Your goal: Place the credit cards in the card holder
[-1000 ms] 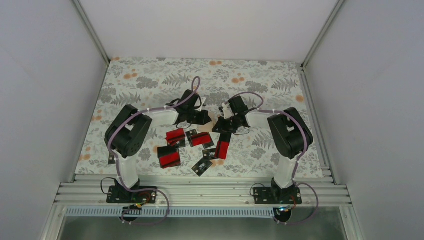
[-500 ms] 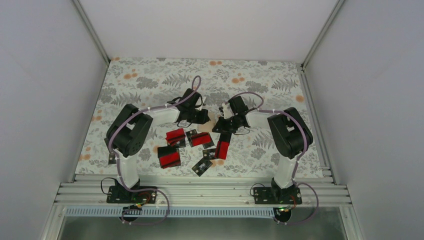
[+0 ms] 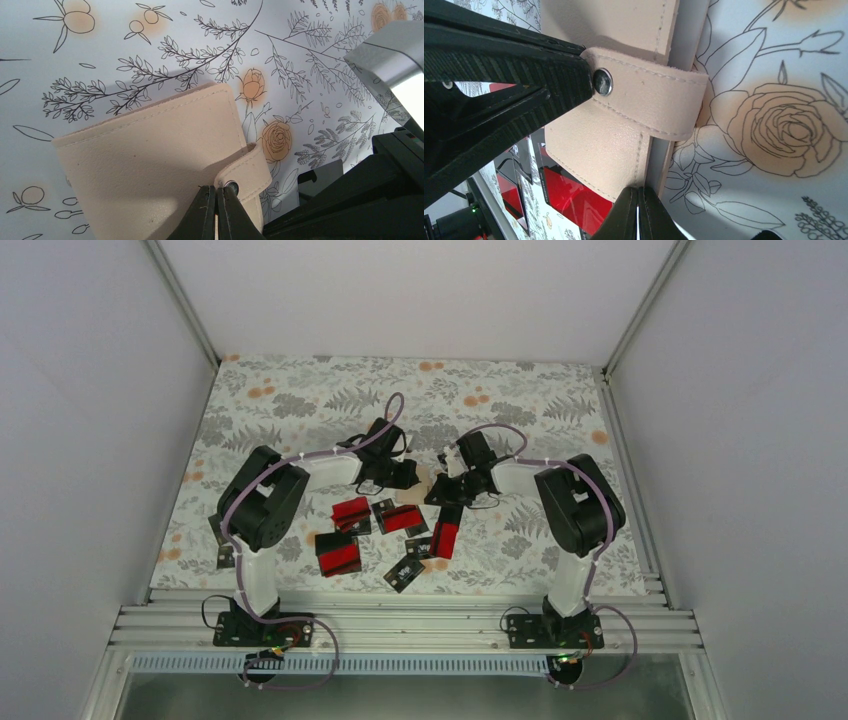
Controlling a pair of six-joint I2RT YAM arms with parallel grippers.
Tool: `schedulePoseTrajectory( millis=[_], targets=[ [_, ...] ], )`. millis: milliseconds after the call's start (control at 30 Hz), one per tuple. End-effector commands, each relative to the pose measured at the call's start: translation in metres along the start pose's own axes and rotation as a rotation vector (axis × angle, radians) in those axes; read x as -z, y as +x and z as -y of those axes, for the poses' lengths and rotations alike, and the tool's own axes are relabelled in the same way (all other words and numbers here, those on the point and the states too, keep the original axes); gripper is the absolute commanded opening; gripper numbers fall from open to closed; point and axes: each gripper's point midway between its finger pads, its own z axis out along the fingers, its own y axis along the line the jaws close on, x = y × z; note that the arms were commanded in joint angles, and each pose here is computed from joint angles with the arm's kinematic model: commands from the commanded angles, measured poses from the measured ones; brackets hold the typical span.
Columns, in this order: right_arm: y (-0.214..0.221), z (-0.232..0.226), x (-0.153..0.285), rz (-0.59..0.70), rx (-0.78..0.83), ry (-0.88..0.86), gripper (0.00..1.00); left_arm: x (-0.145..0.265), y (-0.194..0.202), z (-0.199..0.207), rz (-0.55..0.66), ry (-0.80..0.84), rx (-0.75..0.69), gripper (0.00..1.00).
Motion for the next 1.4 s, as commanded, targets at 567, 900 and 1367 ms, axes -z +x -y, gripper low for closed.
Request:
schedulePoseTrajectory(
  millis=[567, 900, 1367],
  targets=[
    [0.008, 0.022, -0.011, -0.042, -0.032, 0.064, 0.04, 0.014, -0.004, 0.001, 0.016, -0.051, -0.026, 0.02],
    [0.009, 0.023, -0.011, -0.046, -0.033, 0.066, 0.04, 0.008, 0.004, -0.003, -0.006, -0.065, -0.019, 0.02],
    [0.005, 0.023, -0.013, -0.045, -0.033, 0.07, 0.04, 0.018, 0.005, -0.002, 0.002, -0.081, -0.011, 0.02]
  ],
)
